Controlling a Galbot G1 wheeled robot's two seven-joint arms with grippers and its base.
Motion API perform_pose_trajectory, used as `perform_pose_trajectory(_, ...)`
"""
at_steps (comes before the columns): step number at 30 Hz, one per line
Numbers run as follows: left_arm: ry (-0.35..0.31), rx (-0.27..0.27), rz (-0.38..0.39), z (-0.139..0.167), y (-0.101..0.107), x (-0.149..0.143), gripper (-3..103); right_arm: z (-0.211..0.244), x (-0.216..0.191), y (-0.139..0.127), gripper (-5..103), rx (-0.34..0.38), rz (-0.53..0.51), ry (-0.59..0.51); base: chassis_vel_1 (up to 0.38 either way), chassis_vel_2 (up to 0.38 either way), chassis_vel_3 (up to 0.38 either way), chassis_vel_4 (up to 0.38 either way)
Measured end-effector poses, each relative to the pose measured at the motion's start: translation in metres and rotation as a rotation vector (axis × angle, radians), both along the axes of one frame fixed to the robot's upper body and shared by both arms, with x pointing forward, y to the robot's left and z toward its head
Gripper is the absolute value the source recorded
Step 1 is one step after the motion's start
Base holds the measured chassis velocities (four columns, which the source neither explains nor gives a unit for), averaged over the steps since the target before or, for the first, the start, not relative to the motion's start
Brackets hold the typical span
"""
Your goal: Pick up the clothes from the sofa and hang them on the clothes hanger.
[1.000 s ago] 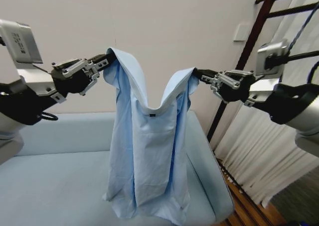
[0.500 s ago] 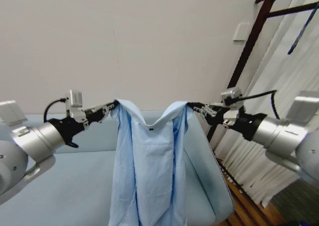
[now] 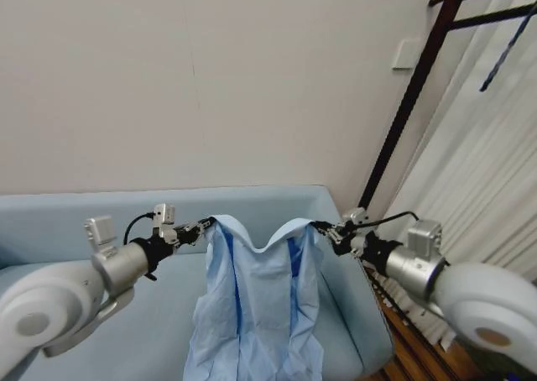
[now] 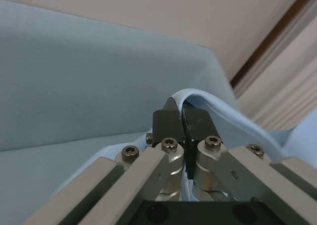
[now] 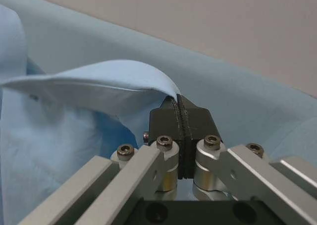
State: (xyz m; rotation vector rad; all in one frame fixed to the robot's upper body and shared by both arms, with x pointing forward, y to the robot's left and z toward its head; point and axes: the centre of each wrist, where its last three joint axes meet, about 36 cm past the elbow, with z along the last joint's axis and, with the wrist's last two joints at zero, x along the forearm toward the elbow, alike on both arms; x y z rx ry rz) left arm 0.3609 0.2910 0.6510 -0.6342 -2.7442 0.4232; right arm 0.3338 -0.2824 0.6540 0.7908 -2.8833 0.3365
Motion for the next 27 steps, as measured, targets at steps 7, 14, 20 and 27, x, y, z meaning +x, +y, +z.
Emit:
perform_pose_trajectory(7, -0.11, 0.131, 0.075, -0.051, 0.01, 0.038, 0, -0.047, 0.024, -0.003, 2, 0.055, -0.035, -0.016, 0.0, 0.0, 0.0, 0.0)
perform_pose_trajectory(14, -0.094, 0.144, 0.13, -0.082, 0.012, 0.067, 0, -0.105, 0.065, 0.006, 2, 0.088, -0.07, 0.01, 0.0, 0.0, 0.0, 0.0)
perform_pose_trajectory(20, -0.057, 0.164, 0.162, -0.116, 0.0, 0.103, 0, -0.143, 0.114, 0.03, 2, 0.07, -0.104, -0.019, 0.0, 0.0, 0.0, 0.0)
perform_pose_trajectory(27, 0.009, 0.241, 0.218, -0.172, -0.018, 0.182, 0, -0.195, 0.17, 0.047, 2, -0.024, -0.137, -0.088, 0.0, 0.0, 0.0, 0.0)
